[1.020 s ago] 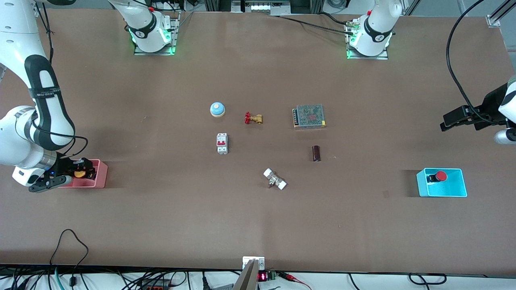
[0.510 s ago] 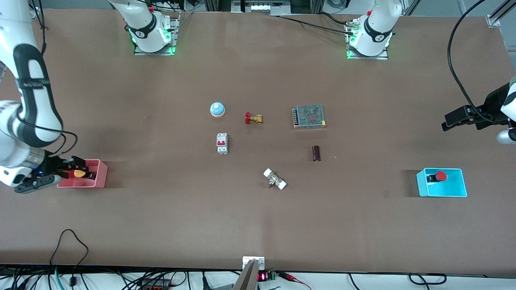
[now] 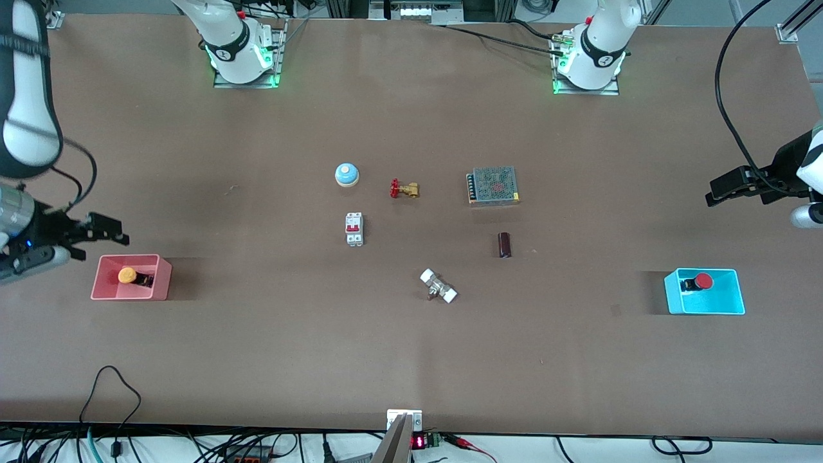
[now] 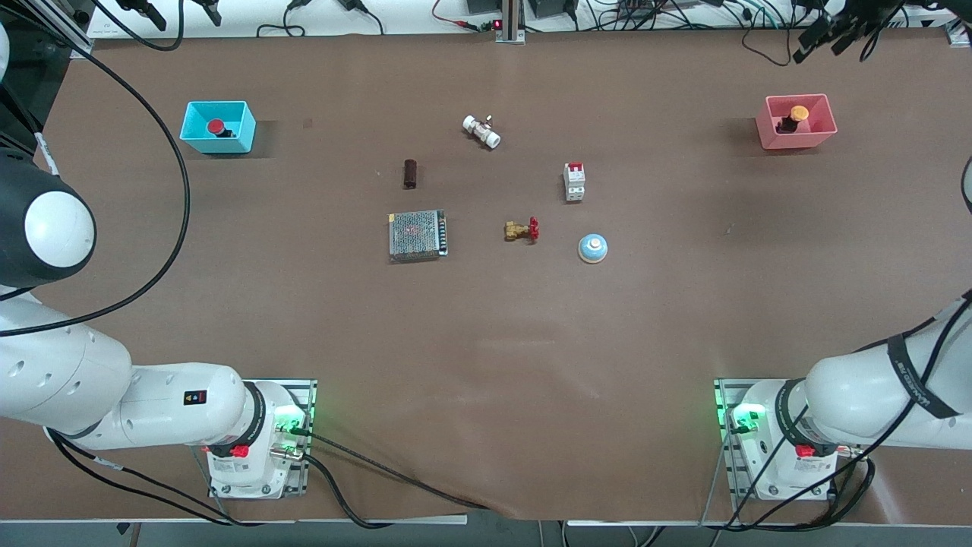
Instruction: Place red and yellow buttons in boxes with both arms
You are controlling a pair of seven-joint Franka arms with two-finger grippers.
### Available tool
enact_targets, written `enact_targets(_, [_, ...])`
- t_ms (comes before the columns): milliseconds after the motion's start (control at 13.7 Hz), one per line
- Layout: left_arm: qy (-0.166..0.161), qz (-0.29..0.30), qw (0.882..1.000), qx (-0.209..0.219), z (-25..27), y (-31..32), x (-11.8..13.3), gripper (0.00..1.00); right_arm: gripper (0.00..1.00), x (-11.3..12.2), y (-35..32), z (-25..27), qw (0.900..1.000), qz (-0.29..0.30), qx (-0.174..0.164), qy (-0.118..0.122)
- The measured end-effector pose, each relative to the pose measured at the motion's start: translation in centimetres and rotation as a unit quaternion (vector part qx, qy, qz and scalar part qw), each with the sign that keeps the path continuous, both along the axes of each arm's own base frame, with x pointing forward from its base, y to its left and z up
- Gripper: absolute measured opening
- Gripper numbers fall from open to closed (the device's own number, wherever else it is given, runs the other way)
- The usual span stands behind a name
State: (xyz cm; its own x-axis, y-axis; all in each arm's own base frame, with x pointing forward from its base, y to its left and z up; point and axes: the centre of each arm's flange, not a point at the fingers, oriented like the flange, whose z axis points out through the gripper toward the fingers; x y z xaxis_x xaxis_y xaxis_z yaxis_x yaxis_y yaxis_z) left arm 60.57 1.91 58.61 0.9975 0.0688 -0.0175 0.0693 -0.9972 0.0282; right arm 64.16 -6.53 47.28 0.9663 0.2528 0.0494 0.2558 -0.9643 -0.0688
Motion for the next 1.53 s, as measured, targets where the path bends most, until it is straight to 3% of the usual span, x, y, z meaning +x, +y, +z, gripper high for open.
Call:
enact_targets(219, [-0.003, 0.000, 1.000, 0.001, 0.5, 0.0, -0.2, 1.00, 1.00, -3.3, 4.2, 6.9, 0.998, -0.048, -0.042, 0.008])
enact_targets(364, [-0.002, 0.000, 1.000, 0.001, 0.7, 0.0, -0.4, 1.00, 1.00, -5.2, 5.2, 10.4, 0.998, -0.046, -0.053, 0.001])
enact_targets(583, [-0.003, 0.000, 1.000, 0.001, 0.9, 0.0, -0.5, 1.00, 1.00, -7.3, 6.8, 12.6, 0.998, -0.035, -0.055, 0.013])
enact_targets(801, [-0.004, 0.000, 1.000, 0.001, 1.2, -0.1, -0.7, 1.00, 1.00, -7.8, 8.1, 13.2, 0.998, -0.037, -0.054, 0.012])
enact_targets(1020, [-0.002, 0.000, 1.000, 0.001, 1.3, -0.1, -0.8, 1.00, 1.00, -8.1, 8.3, 13.0, 0.996, -0.059, -0.057, 0.027])
enact_targets(1530, [-0.002, 0.000, 1.000, 0.001, 1.7, -0.1, -1.3, 1.00, 1.00, -8.0, 9.1, 13.1, 0.995, -0.074, -0.056, 0.022])
